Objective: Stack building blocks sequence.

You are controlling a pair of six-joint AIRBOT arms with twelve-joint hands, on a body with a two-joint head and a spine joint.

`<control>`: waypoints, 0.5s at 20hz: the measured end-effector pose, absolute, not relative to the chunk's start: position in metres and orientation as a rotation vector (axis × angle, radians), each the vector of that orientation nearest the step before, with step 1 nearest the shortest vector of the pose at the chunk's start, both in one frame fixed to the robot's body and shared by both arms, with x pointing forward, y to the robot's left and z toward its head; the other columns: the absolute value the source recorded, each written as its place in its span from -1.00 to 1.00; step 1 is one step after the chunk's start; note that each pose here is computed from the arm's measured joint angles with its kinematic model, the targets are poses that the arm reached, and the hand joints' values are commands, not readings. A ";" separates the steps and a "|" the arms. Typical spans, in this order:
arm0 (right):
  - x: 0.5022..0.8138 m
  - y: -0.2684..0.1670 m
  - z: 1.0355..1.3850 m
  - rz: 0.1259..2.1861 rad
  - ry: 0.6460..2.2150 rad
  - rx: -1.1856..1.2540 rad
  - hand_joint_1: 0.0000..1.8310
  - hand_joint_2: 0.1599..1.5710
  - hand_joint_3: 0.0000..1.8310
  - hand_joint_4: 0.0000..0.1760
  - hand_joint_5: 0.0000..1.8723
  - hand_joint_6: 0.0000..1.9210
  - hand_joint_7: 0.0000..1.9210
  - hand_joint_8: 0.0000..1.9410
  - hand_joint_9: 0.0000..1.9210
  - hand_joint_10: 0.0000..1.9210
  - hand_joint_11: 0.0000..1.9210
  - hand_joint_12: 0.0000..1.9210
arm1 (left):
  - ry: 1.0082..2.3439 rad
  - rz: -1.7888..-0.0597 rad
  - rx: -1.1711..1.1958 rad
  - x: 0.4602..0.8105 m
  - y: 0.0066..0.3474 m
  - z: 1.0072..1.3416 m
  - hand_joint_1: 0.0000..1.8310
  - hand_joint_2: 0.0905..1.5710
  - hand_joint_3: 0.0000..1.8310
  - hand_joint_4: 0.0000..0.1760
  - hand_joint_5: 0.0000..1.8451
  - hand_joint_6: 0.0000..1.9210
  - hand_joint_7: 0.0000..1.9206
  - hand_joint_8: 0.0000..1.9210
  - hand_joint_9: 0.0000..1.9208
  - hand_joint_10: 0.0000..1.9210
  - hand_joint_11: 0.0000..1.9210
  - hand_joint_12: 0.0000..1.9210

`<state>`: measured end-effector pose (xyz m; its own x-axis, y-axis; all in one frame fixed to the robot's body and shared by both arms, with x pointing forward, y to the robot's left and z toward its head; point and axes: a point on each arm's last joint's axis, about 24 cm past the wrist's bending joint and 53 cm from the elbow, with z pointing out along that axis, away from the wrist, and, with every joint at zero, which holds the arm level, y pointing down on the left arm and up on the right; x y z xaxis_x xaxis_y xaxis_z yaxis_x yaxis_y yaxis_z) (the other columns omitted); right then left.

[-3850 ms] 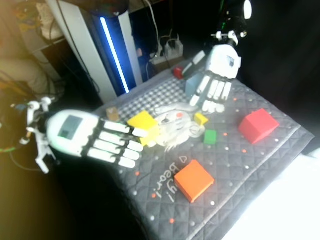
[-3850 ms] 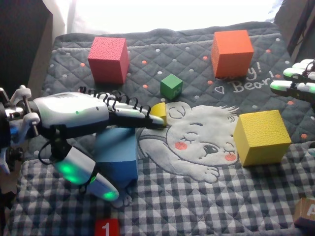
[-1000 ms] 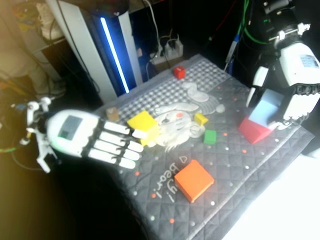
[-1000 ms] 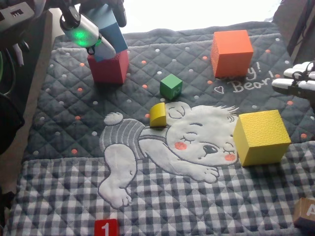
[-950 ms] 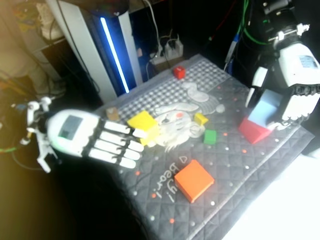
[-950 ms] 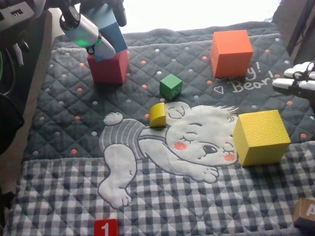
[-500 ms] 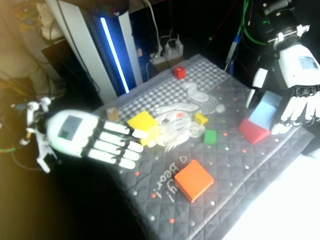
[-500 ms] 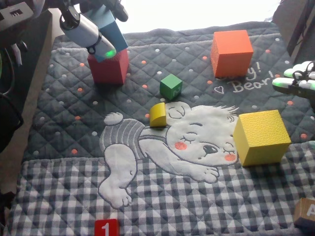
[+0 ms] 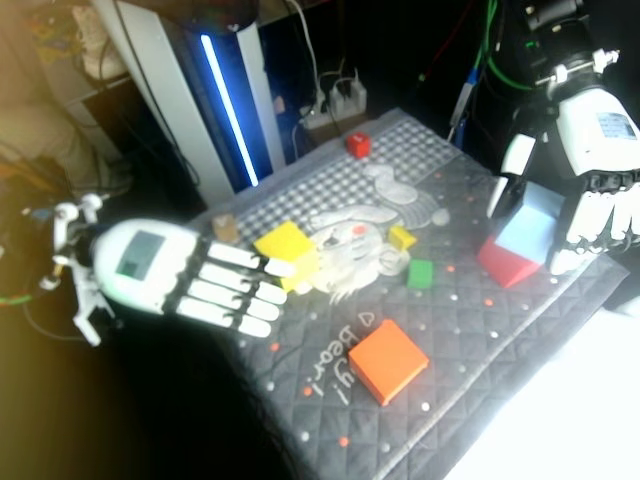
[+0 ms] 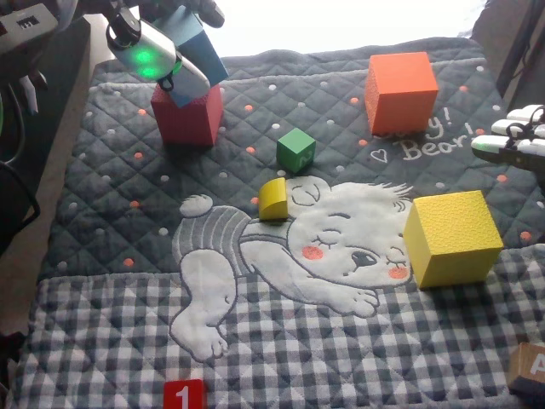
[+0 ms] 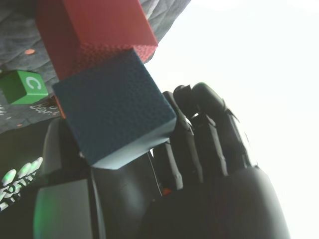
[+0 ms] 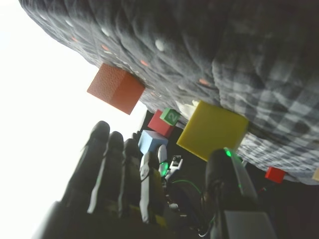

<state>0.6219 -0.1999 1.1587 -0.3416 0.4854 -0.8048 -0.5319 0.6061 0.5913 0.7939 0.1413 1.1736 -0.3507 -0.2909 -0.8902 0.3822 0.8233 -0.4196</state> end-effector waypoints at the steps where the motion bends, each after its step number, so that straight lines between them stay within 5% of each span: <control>1: 0.622 -0.200 1.159 1.039 1.613 -0.037 -0.08 0.46 -1.00 0.12 -0.81 -1.00 -0.80 -1.00 -0.82 -1.00 -0.78 -0.99 | 1.801 -0.694 0.070 0.794 0.141 1.174 0.02 0.12 -1.00 -0.43 -0.26 -1.00 -0.18 -0.98 -0.46 -0.02 -0.57 0.68; 5: 0.623 -0.201 1.159 1.039 1.613 -0.033 -0.05 0.46 -1.00 0.09 -0.79 -1.00 -0.79 -1.00 -0.81 -0.99 -0.78 -0.99 | 1.802 -0.692 0.071 0.794 0.142 1.173 0.04 0.13 -1.00 -0.48 -0.27 -1.00 -0.20 -1.00 -0.49 0.04 -0.59 0.72; 7: 0.623 -0.201 1.159 1.038 1.613 -0.033 -0.06 0.46 -1.00 0.03 -0.79 -1.00 -0.78 -1.00 -0.79 -0.99 -0.76 -0.98 | 1.805 -0.688 0.071 0.794 0.142 1.172 0.13 0.22 -1.00 -0.71 -0.24 -1.00 -0.17 -0.99 -0.42 -0.04 -0.58 0.66; 8: 0.623 -0.201 1.159 1.038 1.613 -0.033 -0.08 0.45 -1.00 0.20 -0.79 -1.00 -0.78 -1.00 -0.78 -0.99 -0.75 -0.98 | 1.808 -0.684 0.070 0.794 0.143 1.171 0.27 0.28 -1.00 -1.00 -0.12 -0.99 -0.07 -0.97 -0.26 -0.24 -0.47 0.47; 9: 0.623 -0.201 1.159 1.038 1.613 -0.033 -0.08 0.45 -1.00 0.19 -0.79 -1.00 -0.78 -1.00 -0.78 -0.99 -0.75 -0.98 | 1.811 -0.679 0.073 0.794 0.143 1.171 0.33 0.38 -1.00 -1.00 0.01 -0.26 -0.01 -0.06 -0.14 -0.36 -0.39 0.38; 10: 0.623 -0.201 1.159 1.038 1.612 -0.033 -0.07 0.45 -1.00 0.17 -0.79 -1.00 -0.78 -1.00 -0.78 -0.99 -0.75 -0.98 | 1.812 -0.679 0.071 0.794 0.143 1.170 0.34 0.41 -1.00 -1.00 0.02 -0.10 -0.03 0.20 -0.01 -0.31 -0.25 0.40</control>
